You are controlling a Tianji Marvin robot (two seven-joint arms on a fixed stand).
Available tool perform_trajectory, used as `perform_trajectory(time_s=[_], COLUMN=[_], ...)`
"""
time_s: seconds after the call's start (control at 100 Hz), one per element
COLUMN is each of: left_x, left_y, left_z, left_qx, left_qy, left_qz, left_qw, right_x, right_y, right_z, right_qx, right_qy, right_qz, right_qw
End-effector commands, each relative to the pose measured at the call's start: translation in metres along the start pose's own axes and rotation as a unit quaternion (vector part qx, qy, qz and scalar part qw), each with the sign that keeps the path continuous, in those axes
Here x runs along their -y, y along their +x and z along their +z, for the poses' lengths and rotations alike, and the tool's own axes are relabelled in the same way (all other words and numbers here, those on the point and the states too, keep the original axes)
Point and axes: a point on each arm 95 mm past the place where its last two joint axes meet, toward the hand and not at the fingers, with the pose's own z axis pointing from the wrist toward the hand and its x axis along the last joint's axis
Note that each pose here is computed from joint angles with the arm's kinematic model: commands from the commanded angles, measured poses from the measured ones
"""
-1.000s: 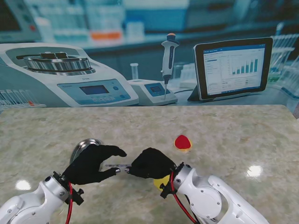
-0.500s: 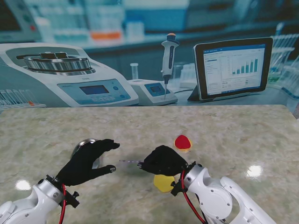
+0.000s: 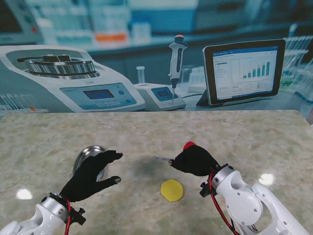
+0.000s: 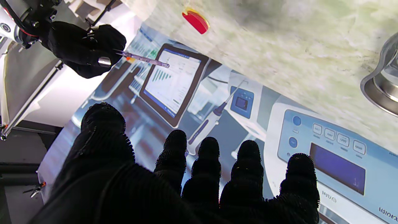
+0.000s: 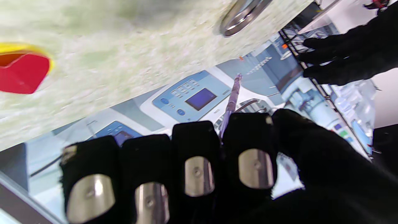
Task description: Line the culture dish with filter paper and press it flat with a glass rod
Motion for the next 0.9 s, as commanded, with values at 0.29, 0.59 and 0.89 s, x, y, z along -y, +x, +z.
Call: perform_trajectory(time_s=[0.29, 0.59, 0.89], left_x=[-0.022, -0.028, -0.034], left_y=[-0.004, 0.002, 0.006], left_z=[-0.007, -0.013, -0.017], left_qx=[0.022, 0.017, -0.007], left_qy=[-0.015, -0.022, -0.039], left_qz=[-0.013, -0.002, 0.006], left_qw=[0.9996, 0.9996, 0.9992], right_x=[-0.033, -0.043, -0.038], right_y=[-0.048, -0.090, -0.120], right_z=[0.010, 0.027, 0.042], right_qx=[0.094, 0.177, 0.223], right_qy=[-0.005, 0.006, 0.043], right_qz=[-0.029, -0.050, -0.068], right_qw=[0.9952, 0.9830, 0.9716])
